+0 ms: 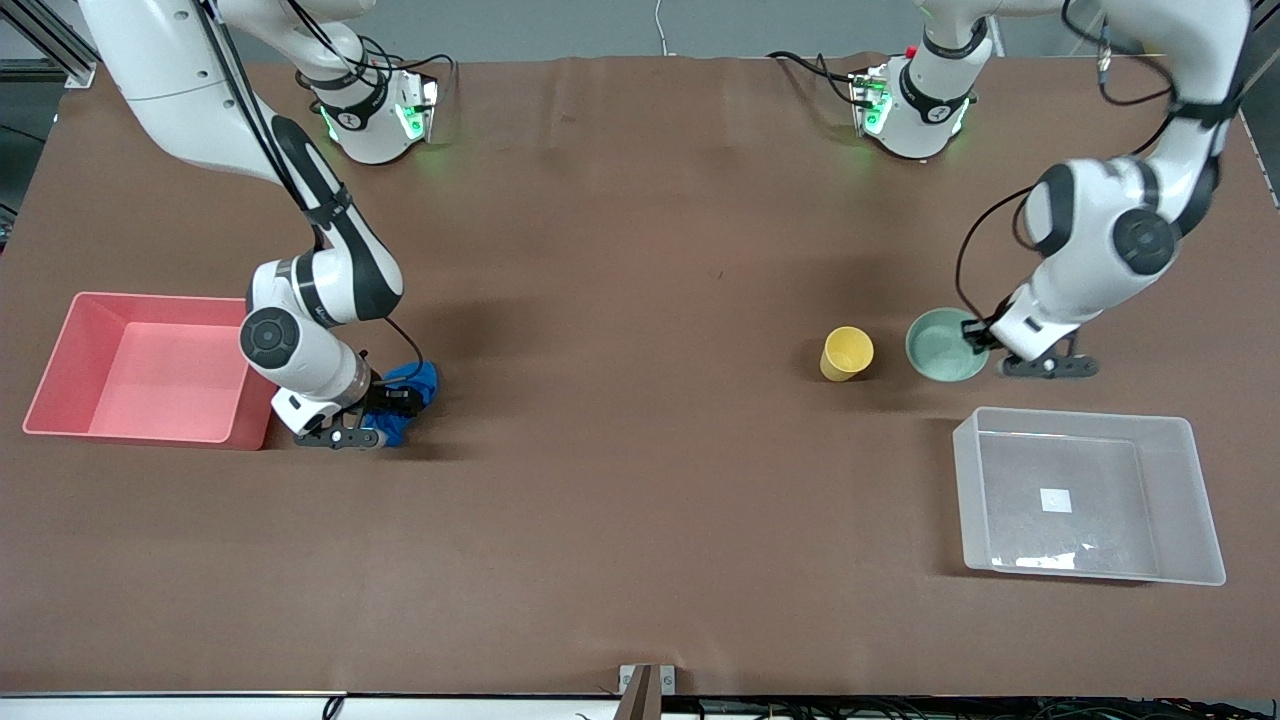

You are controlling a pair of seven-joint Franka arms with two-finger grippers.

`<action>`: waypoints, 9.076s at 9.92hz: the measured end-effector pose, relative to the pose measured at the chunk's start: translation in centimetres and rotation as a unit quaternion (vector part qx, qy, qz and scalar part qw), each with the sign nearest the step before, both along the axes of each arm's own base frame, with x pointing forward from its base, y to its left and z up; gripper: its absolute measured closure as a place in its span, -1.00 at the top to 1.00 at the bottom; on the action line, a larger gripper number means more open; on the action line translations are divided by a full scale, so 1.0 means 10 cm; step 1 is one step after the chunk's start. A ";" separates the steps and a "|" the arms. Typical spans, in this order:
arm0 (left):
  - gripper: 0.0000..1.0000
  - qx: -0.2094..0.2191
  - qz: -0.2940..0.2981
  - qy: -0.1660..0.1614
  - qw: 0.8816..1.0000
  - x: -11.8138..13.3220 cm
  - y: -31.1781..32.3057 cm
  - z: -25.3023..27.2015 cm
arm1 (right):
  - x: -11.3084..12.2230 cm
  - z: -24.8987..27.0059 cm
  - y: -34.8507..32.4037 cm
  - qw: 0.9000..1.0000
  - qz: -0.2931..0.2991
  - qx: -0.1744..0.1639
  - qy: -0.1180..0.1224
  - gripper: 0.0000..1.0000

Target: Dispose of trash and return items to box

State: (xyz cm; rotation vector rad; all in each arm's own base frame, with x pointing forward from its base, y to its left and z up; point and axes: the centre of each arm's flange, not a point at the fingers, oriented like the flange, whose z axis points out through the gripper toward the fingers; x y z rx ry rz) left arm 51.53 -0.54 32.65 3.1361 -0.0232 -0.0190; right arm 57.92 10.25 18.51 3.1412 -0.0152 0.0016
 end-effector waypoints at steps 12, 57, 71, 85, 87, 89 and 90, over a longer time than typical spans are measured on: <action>-0.93 -0.019 -0.001 -0.031 0.999 1.94 1.22 -0.92 | 0.26 2.54 -1.68 0.995 -0.018 -0.048 0.088 -0.62; -0.94 0.004 -0.035 -0.051 0.998 1.80 0.63 0.12 | -0.43 4.92 -1.64 0.998 -0.058 -0.005 -0.009 1.00; 1.00 -0.034 0.007 -0.094 0.995 1.75 0.65 1.23 | -0.43 4.92 -1.64 0.998 -0.058 -0.005 -0.008 1.00; 1.00 -0.022 -0.008 -0.027 0.999 0.29 -0.30 3.23 | -0.45 4.91 -1.71 0.999 -0.050 -0.005 -0.002 1.00; 1.00 -0.020 -0.011 -0.025 0.999 0.25 -0.33 3.22 | -0.45 4.91 -1.71 0.999 -0.050 -0.005 -0.002 1.00; 1.00 -0.008 -0.018 -0.023 1.000 0.23 -0.38 3.21 | -0.45 4.91 -1.70 0.999 -0.049 -0.005 -0.002 1.00; 1.00 -0.005 -0.018 -0.022 1.000 0.23 -0.38 3.19 | -0.45 4.91 -1.70 0.999 -0.049 -0.005 -0.002 1.00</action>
